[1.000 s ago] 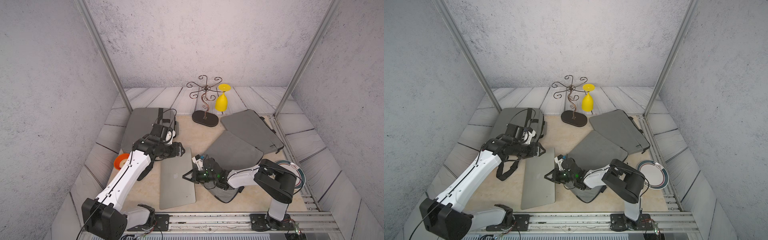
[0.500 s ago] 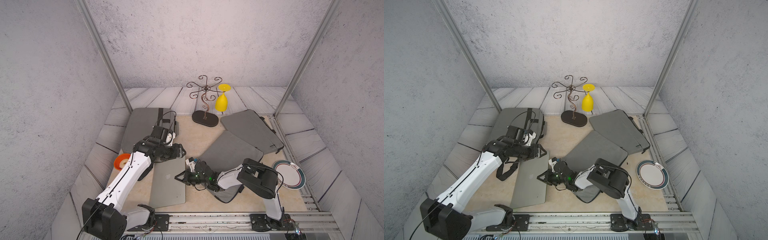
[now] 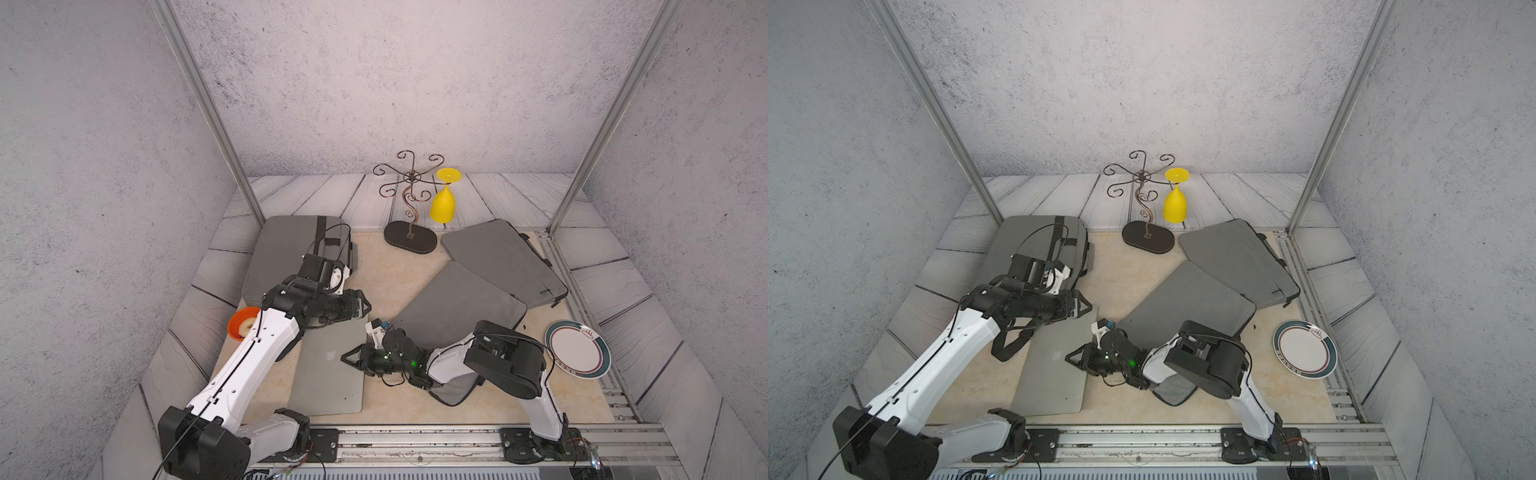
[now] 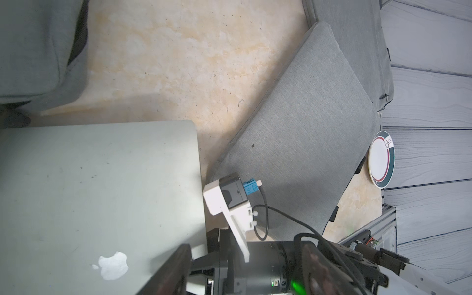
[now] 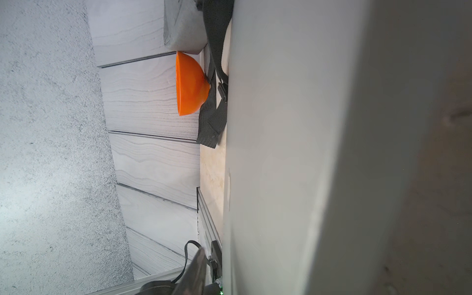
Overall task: Open the zippered laptop bag and take out the laptop
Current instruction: Place the laptop at the center of the board.
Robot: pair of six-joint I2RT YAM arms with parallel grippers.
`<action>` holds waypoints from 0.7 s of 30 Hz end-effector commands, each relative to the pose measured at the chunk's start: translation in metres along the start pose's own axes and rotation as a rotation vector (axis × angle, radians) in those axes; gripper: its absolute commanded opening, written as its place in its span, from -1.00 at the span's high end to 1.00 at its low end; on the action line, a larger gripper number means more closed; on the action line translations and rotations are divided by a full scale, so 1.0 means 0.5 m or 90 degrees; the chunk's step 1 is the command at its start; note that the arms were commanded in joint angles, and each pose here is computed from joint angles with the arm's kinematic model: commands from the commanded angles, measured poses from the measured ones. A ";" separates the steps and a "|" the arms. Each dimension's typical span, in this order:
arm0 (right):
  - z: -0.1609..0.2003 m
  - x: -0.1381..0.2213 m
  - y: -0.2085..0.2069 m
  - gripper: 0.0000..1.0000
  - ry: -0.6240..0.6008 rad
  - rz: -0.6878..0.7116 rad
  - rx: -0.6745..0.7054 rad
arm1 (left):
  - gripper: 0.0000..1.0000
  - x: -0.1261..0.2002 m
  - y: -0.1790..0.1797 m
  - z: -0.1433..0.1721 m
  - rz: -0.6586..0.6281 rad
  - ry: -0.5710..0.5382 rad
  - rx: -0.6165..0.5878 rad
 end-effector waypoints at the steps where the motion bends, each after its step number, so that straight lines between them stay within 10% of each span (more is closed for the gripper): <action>1: -0.003 0.006 0.019 0.20 -0.013 -0.015 0.039 | -0.41 0.002 0.008 0.016 -0.010 0.011 -0.003; 21: -0.018 0.087 0.024 -0.45 0.000 0.142 0.117 | -0.41 0.001 0.017 0.032 -0.008 0.013 0.002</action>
Point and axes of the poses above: each gripper's point midway between its finger pads, its own x axis back along the fingers, its own y axis along the line the jaws close on, z = x × y, the point moved 6 cm from there along x, back along the fingers, and after that the axes turned 5 degrees about x, right-handed, at the moved point
